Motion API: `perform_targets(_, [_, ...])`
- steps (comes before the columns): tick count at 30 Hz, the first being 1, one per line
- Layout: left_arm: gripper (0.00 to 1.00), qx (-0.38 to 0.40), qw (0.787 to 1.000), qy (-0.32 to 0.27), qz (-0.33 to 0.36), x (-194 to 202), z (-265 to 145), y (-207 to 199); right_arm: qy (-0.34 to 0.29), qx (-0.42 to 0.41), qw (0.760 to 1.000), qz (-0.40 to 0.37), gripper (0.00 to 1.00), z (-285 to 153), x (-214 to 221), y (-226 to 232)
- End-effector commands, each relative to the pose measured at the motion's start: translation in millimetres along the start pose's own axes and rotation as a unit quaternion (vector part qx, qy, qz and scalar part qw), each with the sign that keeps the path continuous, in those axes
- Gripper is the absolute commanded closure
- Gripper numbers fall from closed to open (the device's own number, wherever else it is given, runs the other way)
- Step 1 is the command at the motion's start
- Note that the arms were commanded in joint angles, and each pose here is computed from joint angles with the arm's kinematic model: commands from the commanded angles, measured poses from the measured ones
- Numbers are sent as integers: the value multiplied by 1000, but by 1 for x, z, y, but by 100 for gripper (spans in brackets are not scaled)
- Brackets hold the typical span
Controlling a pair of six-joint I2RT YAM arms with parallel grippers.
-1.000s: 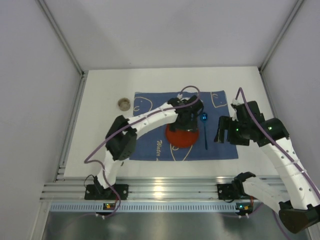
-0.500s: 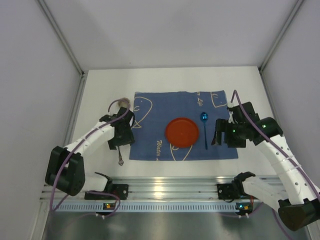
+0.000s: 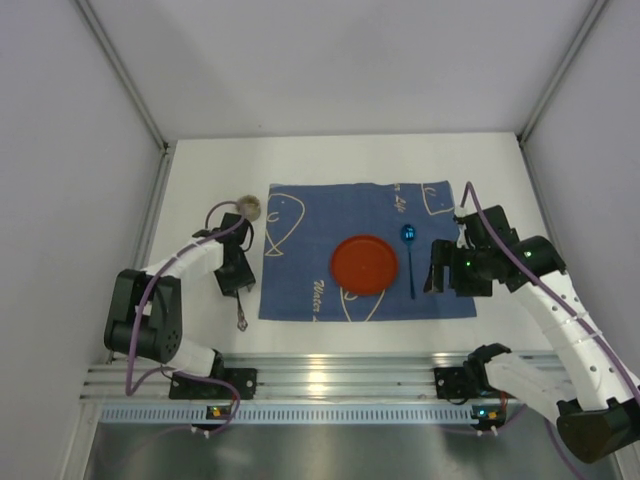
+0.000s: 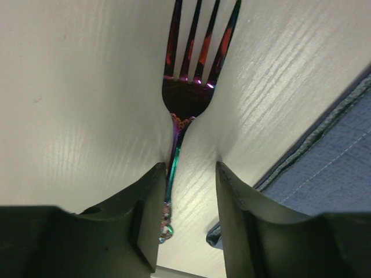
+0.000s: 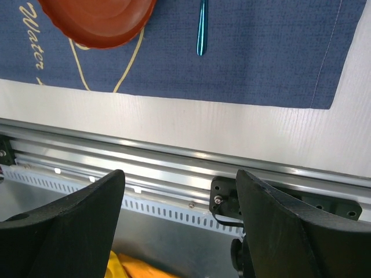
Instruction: Set the dinner table for one person
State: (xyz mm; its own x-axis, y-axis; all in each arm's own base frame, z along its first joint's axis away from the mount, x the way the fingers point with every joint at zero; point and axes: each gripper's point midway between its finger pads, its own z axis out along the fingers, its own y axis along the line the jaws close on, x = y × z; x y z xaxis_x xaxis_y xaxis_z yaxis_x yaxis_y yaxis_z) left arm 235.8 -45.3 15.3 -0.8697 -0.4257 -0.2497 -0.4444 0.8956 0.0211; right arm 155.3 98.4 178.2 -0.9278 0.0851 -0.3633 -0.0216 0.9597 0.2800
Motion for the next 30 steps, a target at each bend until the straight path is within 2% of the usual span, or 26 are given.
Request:
perform_targets(1, [57,5,1000,-11,-11,-11,8,-1,-14,8,1000,-2,22,-3,2,-7])
perform_targets(8, [75,-17,1000,8,-24,-8,22,4,-9,21,1000,-8,22,-2,4,-13])
perform_targets(11, [87,-34,999,22,-19,-8,25,6,-7,21,1000,-10,22,-1,3,-12])
perform_targets(12, [97,-39,999,19,-17,-10,24,7,-7,20,1000,-13,22,-1,3,-12])
perform_targets(13, [100,-41,999,16,-16,-13,23,7,-6,20,1000,-14,22,0,2,-12])
perform_targets(16, [100,-46,999,3,-5,-28,7,3,-7,16,1000,-17,22,0,0,-10])
perform_targets(20, [100,-53,996,-64,13,-72,-41,-8,-13,0,1000,-19,22,-1,-6,-2])
perform_targets(22, [100,-65,994,-79,38,-79,-63,-10,-14,-6,1000,-19,22,-2,-8,1])
perform_targets(23, [100,-50,993,-100,45,-93,-79,-23,-16,-10,1000,-19,22,-2,-11,3])
perform_targets(26, [100,11,988,-111,104,-91,-103,-73,-15,-8,1000,-19,22,0,-14,3])
perform_targets(30, [100,66,974,-97,192,-43,-111,-153,-13,-8,1000,-19,22,5,-15,3])
